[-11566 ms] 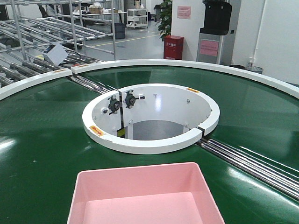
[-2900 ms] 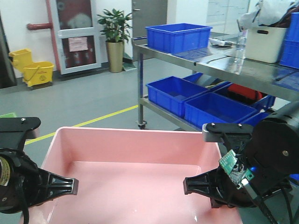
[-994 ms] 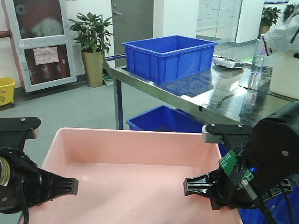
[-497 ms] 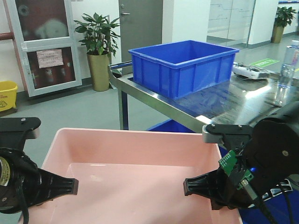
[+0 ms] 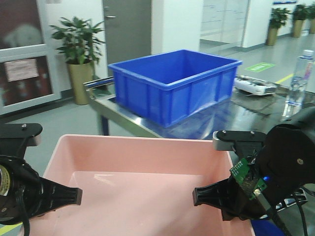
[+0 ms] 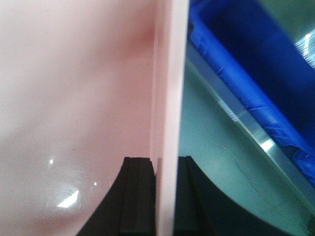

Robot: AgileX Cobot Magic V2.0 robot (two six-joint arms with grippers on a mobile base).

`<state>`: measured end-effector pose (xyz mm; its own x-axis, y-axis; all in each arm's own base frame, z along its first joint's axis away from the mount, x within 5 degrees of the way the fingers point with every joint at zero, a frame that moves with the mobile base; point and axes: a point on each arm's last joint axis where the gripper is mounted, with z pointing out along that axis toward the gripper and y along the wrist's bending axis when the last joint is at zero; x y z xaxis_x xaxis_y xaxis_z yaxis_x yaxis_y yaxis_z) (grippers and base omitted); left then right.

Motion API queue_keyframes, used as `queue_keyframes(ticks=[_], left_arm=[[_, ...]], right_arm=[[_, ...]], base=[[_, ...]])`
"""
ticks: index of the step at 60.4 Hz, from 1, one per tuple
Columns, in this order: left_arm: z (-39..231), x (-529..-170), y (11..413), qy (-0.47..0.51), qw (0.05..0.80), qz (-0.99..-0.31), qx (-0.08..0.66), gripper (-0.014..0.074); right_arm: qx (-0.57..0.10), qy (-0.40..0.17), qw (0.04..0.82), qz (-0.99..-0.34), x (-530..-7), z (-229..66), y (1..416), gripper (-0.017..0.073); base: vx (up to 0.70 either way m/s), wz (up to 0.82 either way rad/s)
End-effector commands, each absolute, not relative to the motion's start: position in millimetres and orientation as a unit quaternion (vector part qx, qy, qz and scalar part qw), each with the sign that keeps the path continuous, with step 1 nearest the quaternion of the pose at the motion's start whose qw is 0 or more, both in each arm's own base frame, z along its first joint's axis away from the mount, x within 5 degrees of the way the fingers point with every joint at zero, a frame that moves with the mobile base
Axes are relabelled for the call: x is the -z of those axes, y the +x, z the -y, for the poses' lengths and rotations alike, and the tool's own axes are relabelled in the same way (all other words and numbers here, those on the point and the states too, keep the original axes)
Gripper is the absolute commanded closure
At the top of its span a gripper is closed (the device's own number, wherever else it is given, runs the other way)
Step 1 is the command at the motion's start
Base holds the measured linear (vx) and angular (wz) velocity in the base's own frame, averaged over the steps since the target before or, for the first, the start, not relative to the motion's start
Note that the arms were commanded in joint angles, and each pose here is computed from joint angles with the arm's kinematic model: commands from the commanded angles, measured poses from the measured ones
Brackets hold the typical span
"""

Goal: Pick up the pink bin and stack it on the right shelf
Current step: 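Drive up to the shelf beside the white basket and blue crates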

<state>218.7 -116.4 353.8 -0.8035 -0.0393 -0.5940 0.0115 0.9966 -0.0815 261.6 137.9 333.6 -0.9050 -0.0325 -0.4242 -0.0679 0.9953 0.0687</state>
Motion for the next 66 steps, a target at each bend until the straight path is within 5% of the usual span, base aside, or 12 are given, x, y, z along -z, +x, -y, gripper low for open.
queue_keyframes(ticks=[1, 66], left_arm=[[110.2, -375.9, 216.9, -0.004, 0.37, -0.928, 0.046, 0.05], [109.7, -376.1, 217.2, -0.003, 0.372, -0.927, 0.042, 0.05]], right_arm=[[-0.02, -0.035, 0.263, -0.964, -354.1, -127.2, 259.6, 0.051], [-0.02, -0.035, 0.263, -0.964, -354.1, -127.2, 259.6, 0.051]], base=[[0.32, -0.46], [0.2, -0.61]])
